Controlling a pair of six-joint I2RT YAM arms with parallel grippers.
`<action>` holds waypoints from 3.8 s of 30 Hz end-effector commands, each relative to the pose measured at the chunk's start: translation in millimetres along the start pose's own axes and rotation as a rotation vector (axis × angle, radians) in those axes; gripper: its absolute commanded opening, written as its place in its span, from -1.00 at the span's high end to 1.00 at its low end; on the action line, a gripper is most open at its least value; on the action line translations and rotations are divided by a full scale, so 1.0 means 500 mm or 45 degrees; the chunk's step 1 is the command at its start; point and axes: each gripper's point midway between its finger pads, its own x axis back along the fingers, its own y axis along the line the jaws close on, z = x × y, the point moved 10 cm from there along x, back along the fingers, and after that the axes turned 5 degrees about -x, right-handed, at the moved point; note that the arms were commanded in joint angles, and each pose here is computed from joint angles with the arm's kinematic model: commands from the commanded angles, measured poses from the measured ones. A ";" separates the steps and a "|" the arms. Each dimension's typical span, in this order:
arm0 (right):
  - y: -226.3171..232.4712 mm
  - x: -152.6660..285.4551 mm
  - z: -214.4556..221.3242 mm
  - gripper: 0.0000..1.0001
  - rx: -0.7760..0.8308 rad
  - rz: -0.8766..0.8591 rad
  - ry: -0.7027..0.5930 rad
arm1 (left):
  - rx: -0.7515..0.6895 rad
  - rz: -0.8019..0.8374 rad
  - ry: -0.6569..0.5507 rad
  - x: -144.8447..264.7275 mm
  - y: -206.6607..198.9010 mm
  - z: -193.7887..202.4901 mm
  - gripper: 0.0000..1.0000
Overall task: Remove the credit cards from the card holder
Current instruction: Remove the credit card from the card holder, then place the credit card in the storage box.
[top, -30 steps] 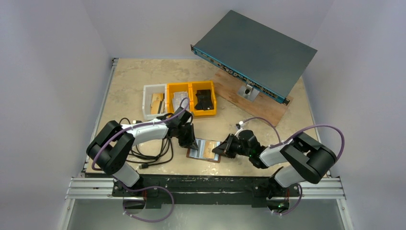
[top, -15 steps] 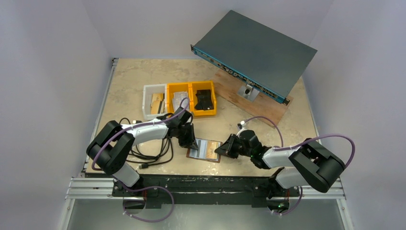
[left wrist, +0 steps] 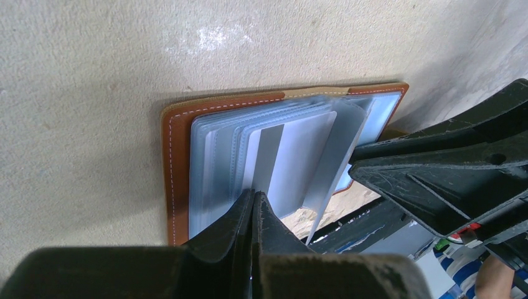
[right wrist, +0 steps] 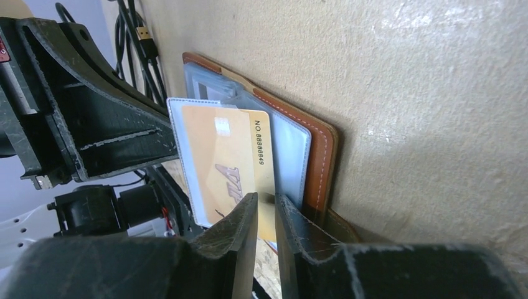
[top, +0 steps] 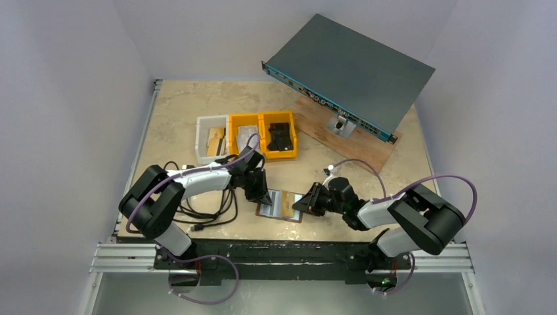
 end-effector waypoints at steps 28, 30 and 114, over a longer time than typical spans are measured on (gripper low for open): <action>-0.035 -0.031 -0.007 0.48 0.015 0.200 0.019 | -0.272 0.243 -0.119 0.083 -0.086 -0.027 0.77; -0.035 -0.031 -0.007 0.48 0.015 0.202 0.020 | -0.262 0.265 -0.087 0.064 -0.083 -0.025 0.80; 0.318 0.121 -0.085 1.00 0.144 -0.475 -0.058 | -0.171 0.686 -0.311 0.254 -0.056 -0.045 0.04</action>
